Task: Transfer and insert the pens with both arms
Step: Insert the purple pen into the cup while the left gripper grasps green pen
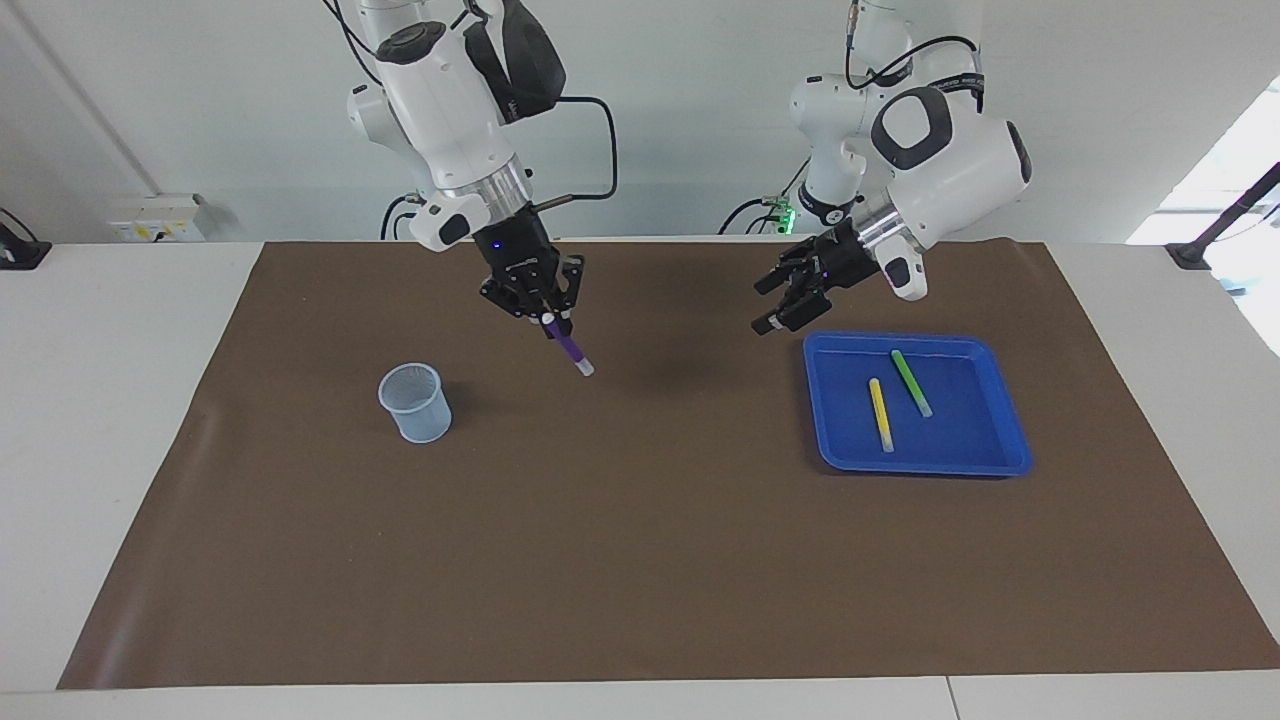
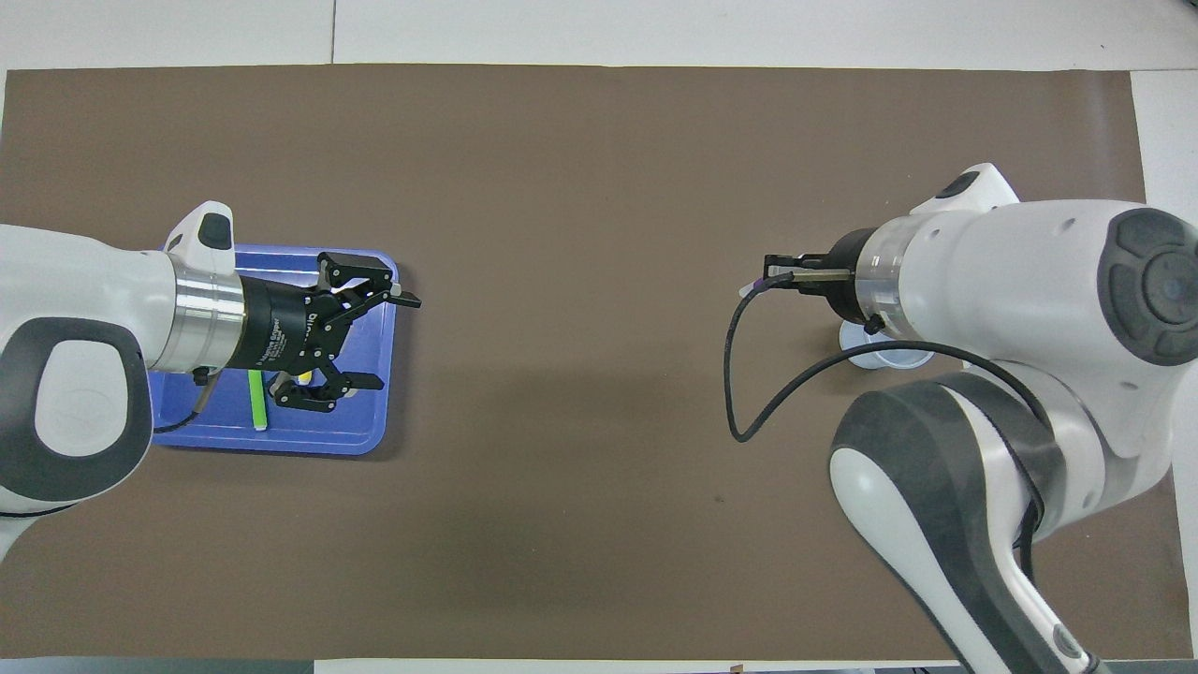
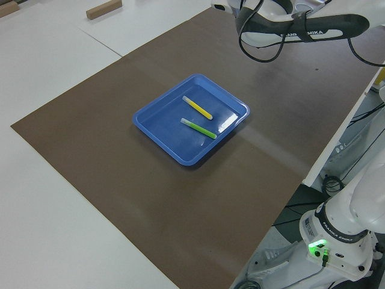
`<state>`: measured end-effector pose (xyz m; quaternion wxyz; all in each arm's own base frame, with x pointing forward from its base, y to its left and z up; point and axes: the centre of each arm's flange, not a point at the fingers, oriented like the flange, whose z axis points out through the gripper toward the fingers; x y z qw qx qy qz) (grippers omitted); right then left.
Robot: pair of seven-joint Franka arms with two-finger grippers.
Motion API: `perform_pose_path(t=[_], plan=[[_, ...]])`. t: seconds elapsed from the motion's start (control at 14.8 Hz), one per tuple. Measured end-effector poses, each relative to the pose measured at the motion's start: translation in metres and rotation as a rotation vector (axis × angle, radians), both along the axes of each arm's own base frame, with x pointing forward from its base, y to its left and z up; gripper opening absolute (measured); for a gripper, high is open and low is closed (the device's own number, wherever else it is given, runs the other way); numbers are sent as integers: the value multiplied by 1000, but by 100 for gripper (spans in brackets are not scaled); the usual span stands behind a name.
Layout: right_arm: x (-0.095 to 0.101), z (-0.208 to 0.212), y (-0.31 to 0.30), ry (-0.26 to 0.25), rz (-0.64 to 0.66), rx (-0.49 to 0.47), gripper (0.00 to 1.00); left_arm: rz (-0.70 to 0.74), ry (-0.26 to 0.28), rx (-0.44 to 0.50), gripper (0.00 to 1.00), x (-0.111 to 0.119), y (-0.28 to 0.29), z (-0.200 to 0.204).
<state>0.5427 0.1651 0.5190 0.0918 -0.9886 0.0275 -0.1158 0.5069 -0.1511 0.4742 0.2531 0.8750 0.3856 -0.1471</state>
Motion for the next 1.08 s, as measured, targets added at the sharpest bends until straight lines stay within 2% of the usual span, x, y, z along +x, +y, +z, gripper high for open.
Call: perform_pose_path(t=[0.27, 0.54, 0.74, 1.08], plan=[[0, -19, -76, 22, 63, -109, 18, -360, -135, 169, 100, 7, 69, -31], [-6, -30, -139, 54, 83, -147, 18, -653, -186, 355, 100, 23, 112, -72], [-17, -43, -141, 62, 89, -152, 18, -748, -223, 465, 100, 42, 125, -107], [-23, -68, -139, 19, 87, -156, 18, -795, -270, 496, 96, 59, 152, -151]])
